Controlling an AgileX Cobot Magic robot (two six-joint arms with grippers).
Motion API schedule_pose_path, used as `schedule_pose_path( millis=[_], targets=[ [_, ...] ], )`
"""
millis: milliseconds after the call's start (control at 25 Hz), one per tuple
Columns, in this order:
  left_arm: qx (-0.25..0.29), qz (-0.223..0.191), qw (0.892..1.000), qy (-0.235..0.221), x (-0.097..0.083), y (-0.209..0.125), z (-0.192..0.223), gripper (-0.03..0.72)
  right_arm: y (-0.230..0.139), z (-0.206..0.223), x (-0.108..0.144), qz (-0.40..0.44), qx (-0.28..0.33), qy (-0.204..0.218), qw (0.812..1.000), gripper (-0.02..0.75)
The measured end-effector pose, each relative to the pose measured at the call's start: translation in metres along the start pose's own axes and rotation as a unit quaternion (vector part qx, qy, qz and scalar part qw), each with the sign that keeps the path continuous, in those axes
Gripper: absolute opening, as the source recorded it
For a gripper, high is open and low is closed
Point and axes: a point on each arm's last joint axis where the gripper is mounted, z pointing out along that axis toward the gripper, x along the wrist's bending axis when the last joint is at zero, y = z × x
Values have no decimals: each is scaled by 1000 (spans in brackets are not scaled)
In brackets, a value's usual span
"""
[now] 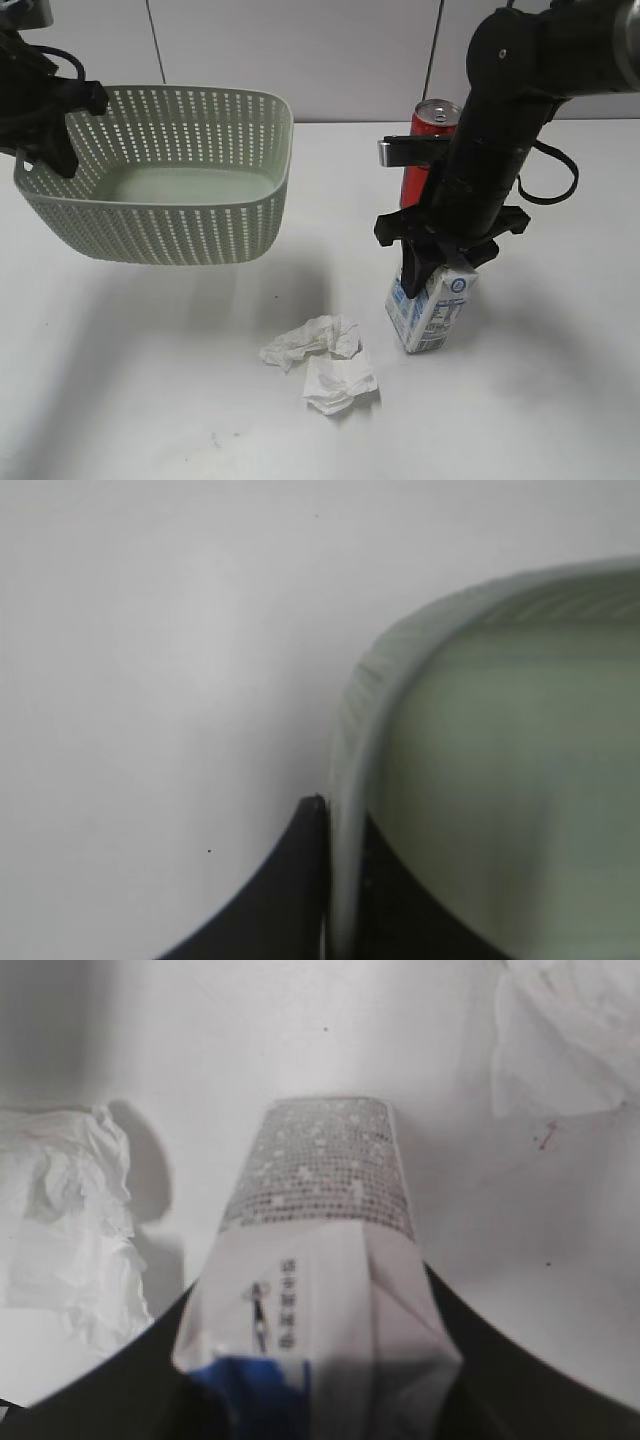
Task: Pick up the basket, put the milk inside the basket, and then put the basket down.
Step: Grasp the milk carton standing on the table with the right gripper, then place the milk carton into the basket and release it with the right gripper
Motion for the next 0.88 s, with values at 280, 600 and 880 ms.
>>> schedule_pose_path(
  millis=[280,600,880],
  targets=[
    [0,0,1000,0,0,0,0,0,4,-8,3,-1,3,4,1000,312],
    [-1,0,1000,0,0,0,0,0,6,-65,9,-39,-14,-28,999,312],
    [19,-5,1000,3,2,2,17,0,-1,-167,26,-68,-160,-18,985,312]
  ],
)
